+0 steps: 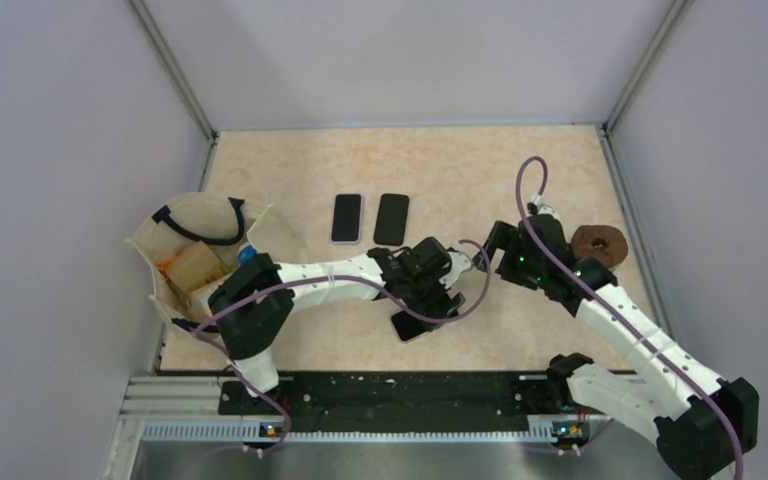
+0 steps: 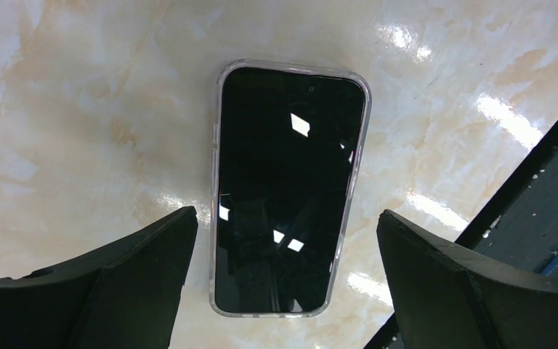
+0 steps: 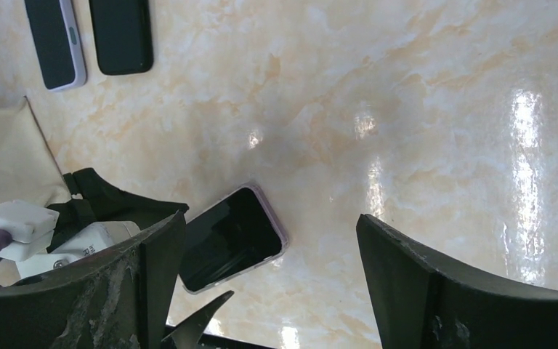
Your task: Put the phone into the phone case
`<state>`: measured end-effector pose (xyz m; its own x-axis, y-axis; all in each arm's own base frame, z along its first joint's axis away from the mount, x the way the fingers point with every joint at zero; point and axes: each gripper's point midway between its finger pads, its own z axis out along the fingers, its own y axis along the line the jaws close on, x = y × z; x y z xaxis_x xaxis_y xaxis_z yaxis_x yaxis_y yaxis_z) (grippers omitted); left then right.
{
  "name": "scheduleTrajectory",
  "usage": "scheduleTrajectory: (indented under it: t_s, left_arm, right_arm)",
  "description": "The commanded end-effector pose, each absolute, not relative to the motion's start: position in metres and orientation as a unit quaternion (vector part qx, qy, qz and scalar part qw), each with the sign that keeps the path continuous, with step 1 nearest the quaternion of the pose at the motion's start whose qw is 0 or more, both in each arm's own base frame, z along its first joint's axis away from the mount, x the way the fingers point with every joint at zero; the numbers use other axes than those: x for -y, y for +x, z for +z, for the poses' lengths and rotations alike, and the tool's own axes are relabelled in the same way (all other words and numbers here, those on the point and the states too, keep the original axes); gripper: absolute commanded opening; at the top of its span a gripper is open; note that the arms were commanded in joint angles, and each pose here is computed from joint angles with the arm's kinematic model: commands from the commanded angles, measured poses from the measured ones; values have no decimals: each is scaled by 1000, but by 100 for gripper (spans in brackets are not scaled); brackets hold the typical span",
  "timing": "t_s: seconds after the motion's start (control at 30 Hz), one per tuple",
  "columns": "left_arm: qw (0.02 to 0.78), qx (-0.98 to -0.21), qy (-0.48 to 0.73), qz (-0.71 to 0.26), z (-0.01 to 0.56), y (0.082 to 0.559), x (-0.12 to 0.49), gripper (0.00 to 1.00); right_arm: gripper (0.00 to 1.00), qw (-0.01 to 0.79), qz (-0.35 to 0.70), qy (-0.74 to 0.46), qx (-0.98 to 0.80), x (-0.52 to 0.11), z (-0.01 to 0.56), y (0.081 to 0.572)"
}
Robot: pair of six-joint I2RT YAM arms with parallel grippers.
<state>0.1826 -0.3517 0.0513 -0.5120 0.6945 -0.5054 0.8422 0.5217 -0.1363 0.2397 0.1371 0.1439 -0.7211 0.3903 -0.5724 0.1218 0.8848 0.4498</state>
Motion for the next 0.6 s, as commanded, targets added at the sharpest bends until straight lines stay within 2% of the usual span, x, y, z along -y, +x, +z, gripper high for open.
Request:
scheduleTrajectory:
  t_s: [0.0,0.37,0.57]
  left_arm:
    - [206,-829,486,-186,38,178,358,99]
    - [208,-823,506,-153,17,171,353,99]
    - [223,-823,512,-105,9,180,344,99]
  right_arm:
    - [88,364,211,148,-895,-140,154,247]
    - [88,358,209,149,-897,-138,148,244]
    - [88,356,208,150,-899,-138,145,242]
